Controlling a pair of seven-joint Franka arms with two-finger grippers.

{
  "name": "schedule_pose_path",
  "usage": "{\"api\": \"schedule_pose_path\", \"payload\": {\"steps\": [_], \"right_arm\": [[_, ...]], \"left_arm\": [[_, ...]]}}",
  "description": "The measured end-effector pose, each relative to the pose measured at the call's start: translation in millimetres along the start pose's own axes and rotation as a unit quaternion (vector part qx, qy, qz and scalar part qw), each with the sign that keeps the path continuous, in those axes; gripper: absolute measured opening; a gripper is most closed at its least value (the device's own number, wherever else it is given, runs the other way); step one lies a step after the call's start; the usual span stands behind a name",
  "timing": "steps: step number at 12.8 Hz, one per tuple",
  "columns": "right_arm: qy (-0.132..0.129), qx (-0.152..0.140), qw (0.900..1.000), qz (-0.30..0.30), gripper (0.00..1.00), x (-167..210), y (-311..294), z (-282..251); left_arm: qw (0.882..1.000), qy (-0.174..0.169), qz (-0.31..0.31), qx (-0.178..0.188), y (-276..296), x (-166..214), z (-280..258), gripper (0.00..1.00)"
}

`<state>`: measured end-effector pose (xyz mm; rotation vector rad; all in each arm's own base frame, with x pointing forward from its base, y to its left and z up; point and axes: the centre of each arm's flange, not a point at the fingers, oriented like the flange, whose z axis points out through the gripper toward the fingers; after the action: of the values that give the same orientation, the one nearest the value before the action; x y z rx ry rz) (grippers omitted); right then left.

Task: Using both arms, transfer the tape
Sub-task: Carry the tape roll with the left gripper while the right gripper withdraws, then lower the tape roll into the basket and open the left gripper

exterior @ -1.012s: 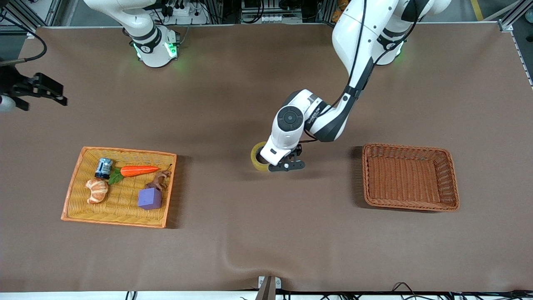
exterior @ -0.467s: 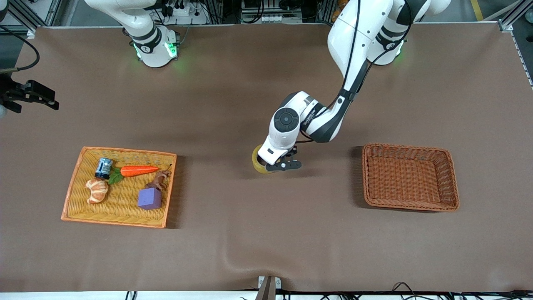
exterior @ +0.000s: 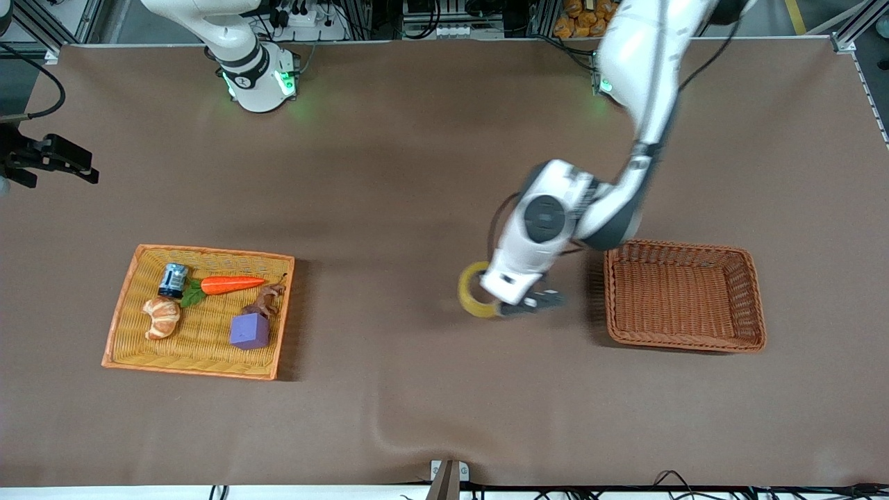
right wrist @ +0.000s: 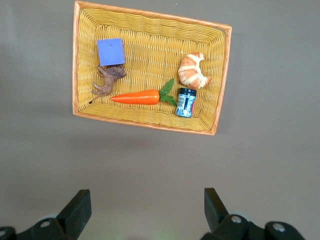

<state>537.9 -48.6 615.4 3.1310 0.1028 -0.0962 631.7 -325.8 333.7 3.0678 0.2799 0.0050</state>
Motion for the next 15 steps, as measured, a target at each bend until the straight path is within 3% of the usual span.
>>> {"api": "schedule_pose_path", "payload": {"steps": [3,7,11,12,15], "right_arm": [[0.001,0.000,1.000,0.000,1.00,0.1,-0.2,-0.4],[0.002,0.000,1.000,-0.002,1.00,1.1,-4.6,-0.5],[0.008,0.001,1.000,-0.002,1.00,3.9,-5.8,0.7],[0.010,0.002,1.000,-0.005,1.00,4.7,-9.2,0.3],[0.016,0.001,1.000,-0.017,1.00,7.5,-22.5,-1.4]], "left_arm": [[0.999,-0.014,0.030,0.008,-134.9,55.9,-45.1,0.22],[0.997,-0.051,0.063,0.013,-278.2,81.8,9.4,0.22],[0.996,-0.053,0.075,0.011,-337.6,77.2,73.8,0.22],[0.996,-0.054,0.075,0.011,-337.9,76.7,78.3,0.29],[0.997,-0.022,0.079,0.008,-331.5,88.1,45.7,0.64]]}}
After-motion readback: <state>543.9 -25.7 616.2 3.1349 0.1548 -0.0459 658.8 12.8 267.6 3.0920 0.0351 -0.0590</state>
